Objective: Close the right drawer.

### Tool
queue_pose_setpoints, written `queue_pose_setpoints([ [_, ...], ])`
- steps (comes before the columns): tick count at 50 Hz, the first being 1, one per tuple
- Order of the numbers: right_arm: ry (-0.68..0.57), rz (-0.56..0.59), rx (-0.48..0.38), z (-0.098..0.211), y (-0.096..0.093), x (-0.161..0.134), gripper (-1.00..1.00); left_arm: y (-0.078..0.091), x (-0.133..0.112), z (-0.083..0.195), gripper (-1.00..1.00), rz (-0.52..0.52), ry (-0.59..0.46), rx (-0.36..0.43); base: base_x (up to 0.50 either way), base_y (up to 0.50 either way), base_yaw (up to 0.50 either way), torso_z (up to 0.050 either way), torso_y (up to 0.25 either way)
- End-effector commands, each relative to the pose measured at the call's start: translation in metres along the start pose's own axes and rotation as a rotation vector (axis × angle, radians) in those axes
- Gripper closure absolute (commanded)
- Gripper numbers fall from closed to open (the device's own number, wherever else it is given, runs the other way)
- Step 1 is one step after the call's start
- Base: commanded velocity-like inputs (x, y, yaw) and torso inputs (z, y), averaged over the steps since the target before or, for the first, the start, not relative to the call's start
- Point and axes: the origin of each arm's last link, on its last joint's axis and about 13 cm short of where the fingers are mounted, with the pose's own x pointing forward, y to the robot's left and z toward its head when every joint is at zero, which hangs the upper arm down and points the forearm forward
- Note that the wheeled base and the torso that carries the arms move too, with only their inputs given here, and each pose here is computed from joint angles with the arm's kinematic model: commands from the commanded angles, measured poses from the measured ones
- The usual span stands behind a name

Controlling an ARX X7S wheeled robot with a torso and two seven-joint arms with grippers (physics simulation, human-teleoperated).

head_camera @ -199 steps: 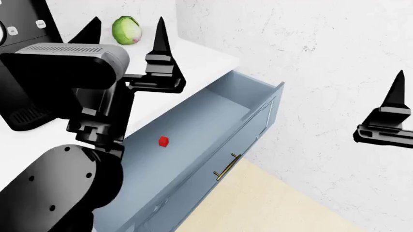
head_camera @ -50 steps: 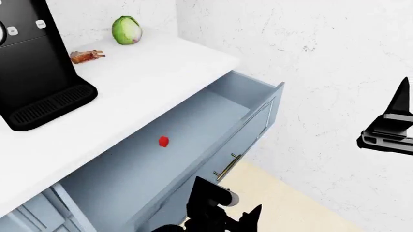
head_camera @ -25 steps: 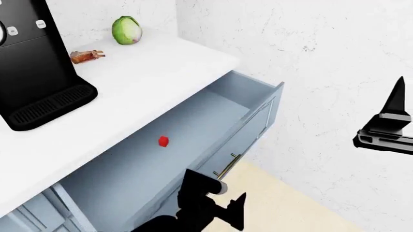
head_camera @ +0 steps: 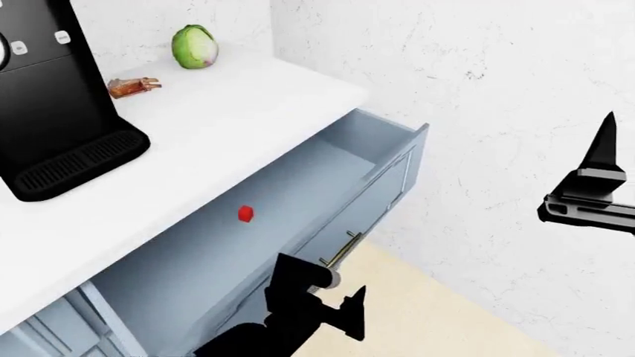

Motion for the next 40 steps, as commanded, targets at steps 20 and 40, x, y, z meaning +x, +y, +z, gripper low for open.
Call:
queue_pose_setpoints([
  [20, 0.001, 0.005, 0.002, 0.0, 0.002, 0.002, -1.0, 0.062, 0.011, -0.005, -1.0, 0.151, -0.03, 0.062, 0.0, 0.0, 0.0, 0.0, 0.0],
  [40, 0.003, 0.006, 0.002, -0.001, 0.002, 0.001, -1.0, 0.087, 0.016, -0.007, -1.0, 0.278, -0.058, 0.125, 0.0, 0.0, 0.0, 0.0, 0.0],
])
